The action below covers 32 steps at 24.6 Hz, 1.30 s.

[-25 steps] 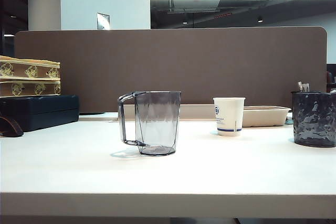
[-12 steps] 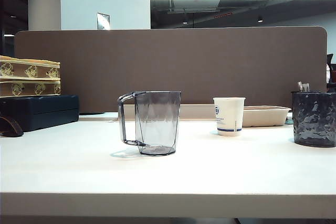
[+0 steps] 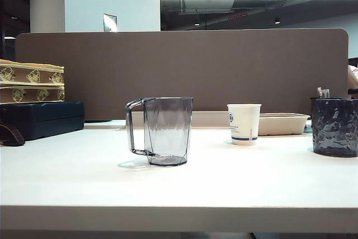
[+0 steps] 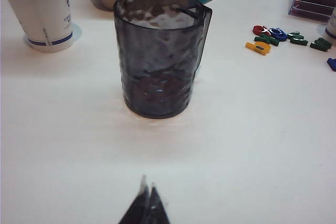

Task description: Pick up the letter "c" and put it in the paper cup.

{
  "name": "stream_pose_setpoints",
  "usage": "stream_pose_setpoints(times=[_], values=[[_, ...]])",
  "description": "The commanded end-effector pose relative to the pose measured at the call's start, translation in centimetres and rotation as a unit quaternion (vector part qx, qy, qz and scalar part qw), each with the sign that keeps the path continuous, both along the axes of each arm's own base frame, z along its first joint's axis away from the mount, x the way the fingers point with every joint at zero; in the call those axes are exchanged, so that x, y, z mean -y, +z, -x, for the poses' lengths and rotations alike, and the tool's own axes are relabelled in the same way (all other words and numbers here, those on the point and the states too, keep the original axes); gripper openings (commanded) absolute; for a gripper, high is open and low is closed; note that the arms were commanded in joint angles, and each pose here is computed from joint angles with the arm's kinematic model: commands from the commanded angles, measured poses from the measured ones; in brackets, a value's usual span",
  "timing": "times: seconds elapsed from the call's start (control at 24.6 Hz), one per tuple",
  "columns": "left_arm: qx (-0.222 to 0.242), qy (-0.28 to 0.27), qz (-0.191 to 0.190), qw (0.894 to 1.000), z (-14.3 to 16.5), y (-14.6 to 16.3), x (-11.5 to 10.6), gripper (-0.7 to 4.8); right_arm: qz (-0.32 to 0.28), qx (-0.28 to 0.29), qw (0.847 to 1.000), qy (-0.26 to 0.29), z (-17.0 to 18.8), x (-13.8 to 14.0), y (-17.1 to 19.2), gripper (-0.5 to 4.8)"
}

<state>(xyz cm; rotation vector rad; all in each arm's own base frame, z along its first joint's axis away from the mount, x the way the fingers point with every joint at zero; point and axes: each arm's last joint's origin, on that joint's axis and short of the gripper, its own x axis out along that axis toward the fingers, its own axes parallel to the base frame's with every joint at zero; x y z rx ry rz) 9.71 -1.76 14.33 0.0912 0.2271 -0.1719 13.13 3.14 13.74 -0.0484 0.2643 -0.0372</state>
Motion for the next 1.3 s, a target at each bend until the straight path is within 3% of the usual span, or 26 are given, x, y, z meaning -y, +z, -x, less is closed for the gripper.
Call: stream_pose_setpoints(times=[0.04,0.37,0.81,1.3], values=[[-0.002,0.001,-0.002,1.0,0.0,0.0,0.0,0.5,-0.003,0.008,1.0,-0.001,0.2,0.1,0.1,-0.01],[-0.001,0.001,-0.002,1.0,0.0,0.0,0.0,0.5,-0.02,0.06,0.998,0.001,0.6,0.2,1.3,-0.01],[-0.001,0.001,-0.002,1.0,0.0,0.0,0.0,0.5,-0.057,0.18,0.982,0.0,2.2,0.7,3.8,-0.01],[-0.001,0.001,-0.002,1.0,0.0,0.0,0.0,0.5,-0.059,0.183,0.981,0.012,3.5,1.0,3.7,-0.01]])
